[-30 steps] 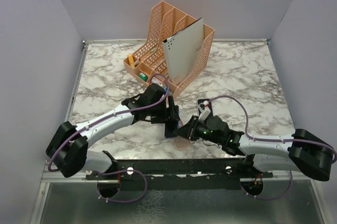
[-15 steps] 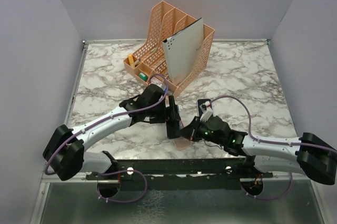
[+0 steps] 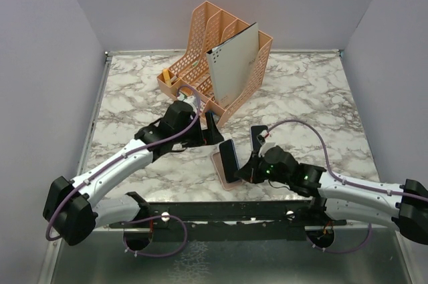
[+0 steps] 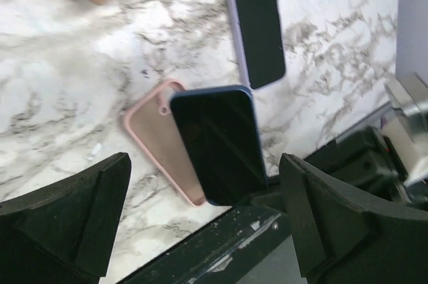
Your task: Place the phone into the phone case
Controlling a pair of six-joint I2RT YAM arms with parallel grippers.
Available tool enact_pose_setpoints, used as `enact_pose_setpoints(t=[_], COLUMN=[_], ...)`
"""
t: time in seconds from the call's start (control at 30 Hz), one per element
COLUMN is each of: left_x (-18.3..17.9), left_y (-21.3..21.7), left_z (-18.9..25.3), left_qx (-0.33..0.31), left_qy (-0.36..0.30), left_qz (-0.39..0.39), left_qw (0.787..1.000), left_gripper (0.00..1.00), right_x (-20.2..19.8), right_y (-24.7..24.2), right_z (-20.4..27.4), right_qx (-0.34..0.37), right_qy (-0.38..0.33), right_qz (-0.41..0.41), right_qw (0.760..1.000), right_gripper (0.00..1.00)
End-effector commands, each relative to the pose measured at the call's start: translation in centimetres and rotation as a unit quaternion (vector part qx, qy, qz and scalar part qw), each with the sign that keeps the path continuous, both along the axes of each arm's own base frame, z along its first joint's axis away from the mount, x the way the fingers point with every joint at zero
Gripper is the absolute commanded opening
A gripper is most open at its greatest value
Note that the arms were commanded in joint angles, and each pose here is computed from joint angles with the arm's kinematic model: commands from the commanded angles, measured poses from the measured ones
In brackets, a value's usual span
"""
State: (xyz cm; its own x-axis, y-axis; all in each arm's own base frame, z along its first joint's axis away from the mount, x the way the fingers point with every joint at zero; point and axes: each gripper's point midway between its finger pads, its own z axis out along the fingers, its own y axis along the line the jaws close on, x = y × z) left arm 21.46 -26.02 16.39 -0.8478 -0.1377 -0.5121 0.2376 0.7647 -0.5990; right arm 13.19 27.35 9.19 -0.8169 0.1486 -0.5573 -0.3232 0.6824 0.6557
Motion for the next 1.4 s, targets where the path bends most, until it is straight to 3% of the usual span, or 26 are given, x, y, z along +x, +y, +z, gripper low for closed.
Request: enact_pose_setpoints(t=[0.0,0.2,0.47,0.97,1.37], left_x=[0.8,0.9,-0.5,-1.1,-2.5], left_y=[2.4,3.7,2.7,1.8,1.4], left_z=[-1.9,-4.3,-7.0,-10.3,-12.1], left_qx=[0.008,-0.007,-0.047,-0.066,-0.080], left_qy=[0.026,0.054,0.088,0.126,0.157], left_qz=[0.026,0.037,0.021,0.010,-0.001], left_qw=[0.999,0.998,0.995,0.990,0.984], left_gripper=[0.96,0.78,0.65,0.48,0.47], right_x=[-0.1,-0.5,-0.7,-1.0,-1.4], right_y=[-0.1,0.5,1.1,0.3,0.3], right_z=[2.1,1.5,-0.4,-2.4,-4.1], right_qx=[-0.031,-0.078,-0.103,-0.088,-0.048], right_qy=[-0.035,-0.030,0.006,0.060,0.128], right_qz=[0.039,0.090,0.108,0.108,0.129], right_qw=[0.998,0.992,0.989,0.988,0.982], right_gripper=[0.00,0.00,0.00,0.01,0.00])
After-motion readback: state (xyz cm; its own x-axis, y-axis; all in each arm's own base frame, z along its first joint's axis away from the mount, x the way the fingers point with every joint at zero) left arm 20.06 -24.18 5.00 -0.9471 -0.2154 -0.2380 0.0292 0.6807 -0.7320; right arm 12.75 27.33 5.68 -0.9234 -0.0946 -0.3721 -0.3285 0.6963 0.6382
